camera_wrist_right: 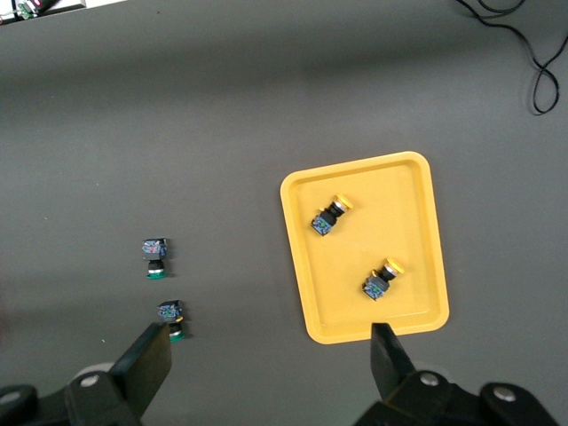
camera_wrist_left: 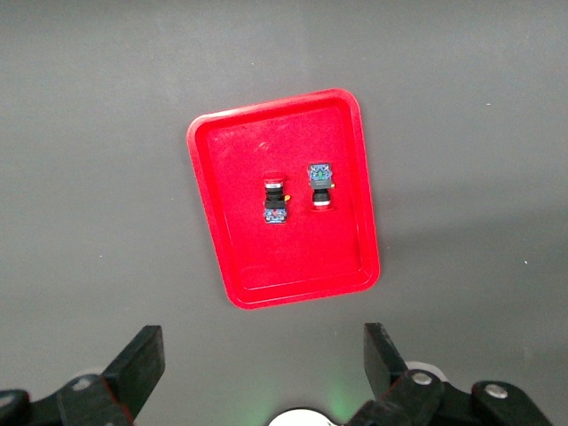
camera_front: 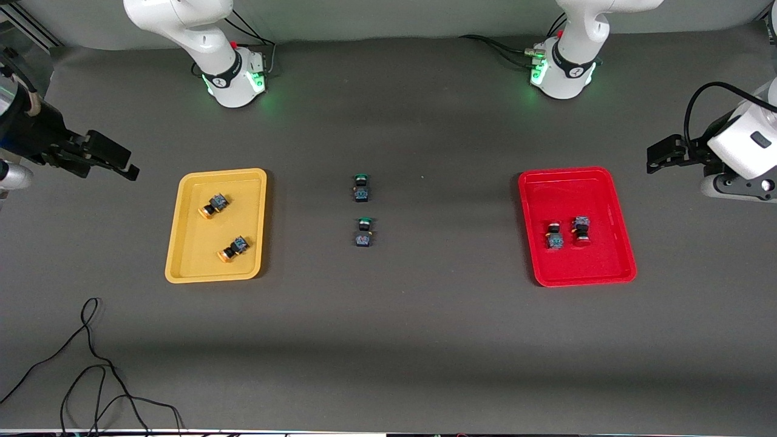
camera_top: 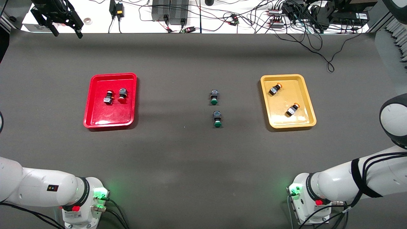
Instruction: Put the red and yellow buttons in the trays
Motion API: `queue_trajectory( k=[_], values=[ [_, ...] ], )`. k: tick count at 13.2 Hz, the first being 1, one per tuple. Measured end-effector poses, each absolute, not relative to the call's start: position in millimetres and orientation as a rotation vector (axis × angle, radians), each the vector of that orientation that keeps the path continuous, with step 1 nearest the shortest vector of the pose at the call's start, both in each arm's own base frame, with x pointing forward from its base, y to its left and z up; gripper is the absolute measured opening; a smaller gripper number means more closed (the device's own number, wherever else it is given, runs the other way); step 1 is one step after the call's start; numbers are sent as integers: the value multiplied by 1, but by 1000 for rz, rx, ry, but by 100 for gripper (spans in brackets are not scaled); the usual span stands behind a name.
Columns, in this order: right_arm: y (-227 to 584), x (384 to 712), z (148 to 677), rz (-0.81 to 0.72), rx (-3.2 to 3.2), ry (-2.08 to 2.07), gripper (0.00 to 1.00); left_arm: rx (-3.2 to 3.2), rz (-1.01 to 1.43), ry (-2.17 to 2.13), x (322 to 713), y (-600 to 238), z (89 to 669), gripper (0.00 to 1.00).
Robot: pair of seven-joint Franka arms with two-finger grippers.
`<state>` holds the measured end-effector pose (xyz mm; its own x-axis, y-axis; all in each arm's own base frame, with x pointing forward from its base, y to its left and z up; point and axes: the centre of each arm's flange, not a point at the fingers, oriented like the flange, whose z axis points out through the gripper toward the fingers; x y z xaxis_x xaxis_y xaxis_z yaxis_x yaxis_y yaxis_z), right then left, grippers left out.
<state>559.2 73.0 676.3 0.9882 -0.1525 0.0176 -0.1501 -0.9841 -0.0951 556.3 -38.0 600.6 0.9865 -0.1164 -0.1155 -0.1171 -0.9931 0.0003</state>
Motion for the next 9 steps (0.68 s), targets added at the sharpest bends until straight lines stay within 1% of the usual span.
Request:
queue_trajectory(
  k=[4, 9],
  values=[
    [74, 559, 672, -41, -3094, 203, 100, -3125, 181, 184, 556, -38, 601, 100],
    [76, 572, 634, 6, -3116, 195, 100, -3124, 189, 184, 556, -38, 598, 100]
  ],
)
